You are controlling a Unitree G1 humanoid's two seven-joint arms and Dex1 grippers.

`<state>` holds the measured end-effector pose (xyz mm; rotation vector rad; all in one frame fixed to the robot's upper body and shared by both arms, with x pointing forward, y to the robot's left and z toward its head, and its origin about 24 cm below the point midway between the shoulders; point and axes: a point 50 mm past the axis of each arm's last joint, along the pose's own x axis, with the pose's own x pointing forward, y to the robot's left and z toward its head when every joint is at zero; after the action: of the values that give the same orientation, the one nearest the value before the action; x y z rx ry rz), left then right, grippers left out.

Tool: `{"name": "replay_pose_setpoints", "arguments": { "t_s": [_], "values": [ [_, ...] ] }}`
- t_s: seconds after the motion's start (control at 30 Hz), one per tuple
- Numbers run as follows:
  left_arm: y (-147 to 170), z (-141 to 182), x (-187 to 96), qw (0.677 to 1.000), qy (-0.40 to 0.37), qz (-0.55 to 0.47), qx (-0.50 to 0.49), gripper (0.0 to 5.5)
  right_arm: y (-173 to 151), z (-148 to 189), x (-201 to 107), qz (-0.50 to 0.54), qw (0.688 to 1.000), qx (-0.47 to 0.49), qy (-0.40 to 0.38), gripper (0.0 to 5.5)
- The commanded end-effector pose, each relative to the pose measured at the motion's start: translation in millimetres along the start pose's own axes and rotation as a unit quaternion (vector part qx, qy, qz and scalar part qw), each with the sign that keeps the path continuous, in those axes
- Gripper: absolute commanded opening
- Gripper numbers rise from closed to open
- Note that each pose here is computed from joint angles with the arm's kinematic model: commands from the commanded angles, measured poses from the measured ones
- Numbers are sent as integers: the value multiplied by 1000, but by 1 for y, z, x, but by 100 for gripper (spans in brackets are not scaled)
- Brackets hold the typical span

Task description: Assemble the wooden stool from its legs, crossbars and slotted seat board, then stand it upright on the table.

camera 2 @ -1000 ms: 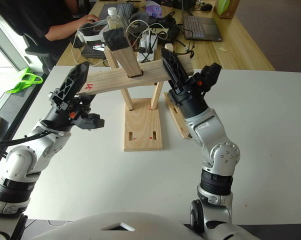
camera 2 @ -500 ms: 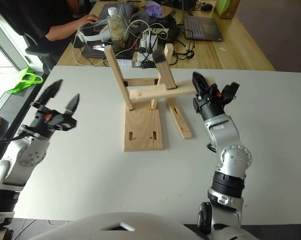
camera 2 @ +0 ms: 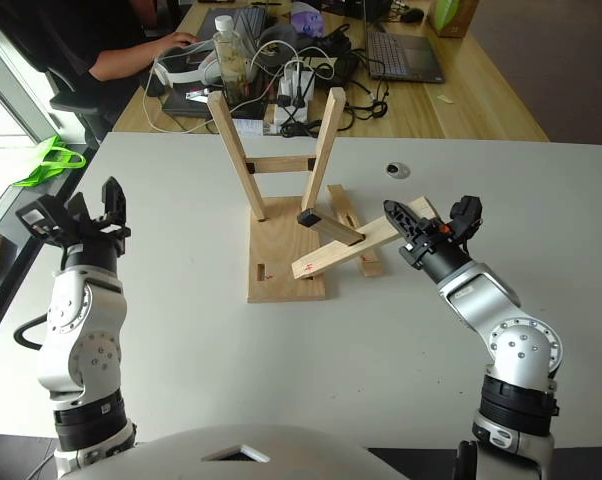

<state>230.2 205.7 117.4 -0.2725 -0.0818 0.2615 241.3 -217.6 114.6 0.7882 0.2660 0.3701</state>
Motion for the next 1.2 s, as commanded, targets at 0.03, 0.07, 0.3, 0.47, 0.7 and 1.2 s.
{"name": "replay_pose_setpoints", "arguments": {
  "t_s": [0.03,0.07,0.3,0.47,0.7,1.2],
  "values": [
    [-6,-4,-8,1000,12,0,16,312,-3,1,-2,-21,999,-45,9,98],
    [-7,-4,-9,1000,13,0,18,312,-4,1,-3,-27,998,-53,8,98],
    [-5,-7,-15,999,15,14,46,312,-13,8,-9,-61,995,-84,14,98],
    [-6,-17,-20,997,41,18,63,312,-14,10,-11,-67,994,-88,20,98],
    [-10,-21,-22,996,47,4,72,312,-2,23,2,-27,995,-91,11,98],
    [-14,-28,-27,997,54,12,62,312,0,32,6,-6,989,-135,55,98]
  ]
}}
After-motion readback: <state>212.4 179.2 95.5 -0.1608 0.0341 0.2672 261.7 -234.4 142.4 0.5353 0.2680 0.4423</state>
